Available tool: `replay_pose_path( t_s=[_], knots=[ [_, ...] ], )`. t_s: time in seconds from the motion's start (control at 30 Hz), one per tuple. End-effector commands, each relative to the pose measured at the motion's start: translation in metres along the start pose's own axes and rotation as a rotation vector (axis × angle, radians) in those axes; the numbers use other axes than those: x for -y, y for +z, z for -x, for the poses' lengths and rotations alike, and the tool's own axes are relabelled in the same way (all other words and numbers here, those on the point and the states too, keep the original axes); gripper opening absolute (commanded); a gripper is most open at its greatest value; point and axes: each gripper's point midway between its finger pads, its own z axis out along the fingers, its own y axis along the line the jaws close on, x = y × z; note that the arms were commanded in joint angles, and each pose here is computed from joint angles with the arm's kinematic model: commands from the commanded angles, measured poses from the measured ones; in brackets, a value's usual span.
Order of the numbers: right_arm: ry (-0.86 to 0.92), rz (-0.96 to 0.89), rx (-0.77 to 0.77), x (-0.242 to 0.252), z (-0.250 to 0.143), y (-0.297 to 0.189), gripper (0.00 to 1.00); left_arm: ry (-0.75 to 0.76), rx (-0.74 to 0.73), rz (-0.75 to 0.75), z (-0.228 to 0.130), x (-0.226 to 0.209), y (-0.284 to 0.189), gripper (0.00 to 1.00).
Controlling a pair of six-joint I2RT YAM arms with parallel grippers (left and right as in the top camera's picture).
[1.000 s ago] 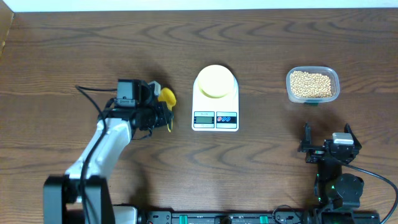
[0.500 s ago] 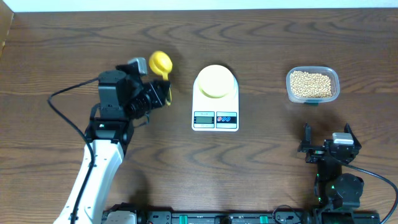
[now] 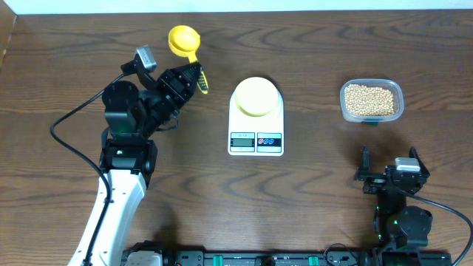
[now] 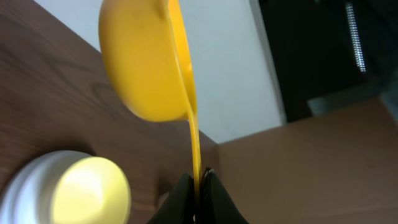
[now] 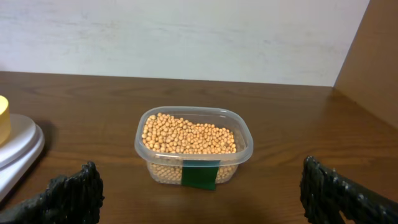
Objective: Scoop item into bowl and weigh 50g on scale
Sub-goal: 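Lift the yellow scoop with the left gripper and raise it upward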
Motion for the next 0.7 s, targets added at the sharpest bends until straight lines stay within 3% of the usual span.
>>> replay_pose_path(
  t_s=[0.0, 0.1, 0.2, 0.4, 0.53, 0.67],
  knots=[
    [-0.045, -0.031, 0.004, 0.005, 0.001, 0.000, 0.99, -0.093, -0.044, -0.077, -0.005, 0.019, -0.002, 0.07],
    [-0.033, -0.018, 0.022, 0.003, 0.005, 0.000, 0.99, -0.134, -0.059, -0.081, -0.007, 0.020, -0.003, 0.07],
    [0.093, 0.161, 0.060, -0.027, 0.015, -0.003, 0.99, -0.132, -0.076, -0.089, -0.010, 0.022, -0.003, 0.07],
    [0.438, 0.322, 0.346, -0.037, 0.095, -0.024, 0.99, -0.074, -0.052, -0.144, -0.004, 0.036, -0.004, 0.07],
    [0.460, 0.367, 0.518, -0.033, 0.139, -0.045, 0.99, -0.041, -0.034, -0.184, 0.001, 0.046, -0.006, 0.07],
    [0.426, 0.370, 0.549, -0.031, 0.178, -0.052, 0.99, -0.030, -0.026, -0.197, 0.002, 0.049, -0.006, 0.07]
  ],
)
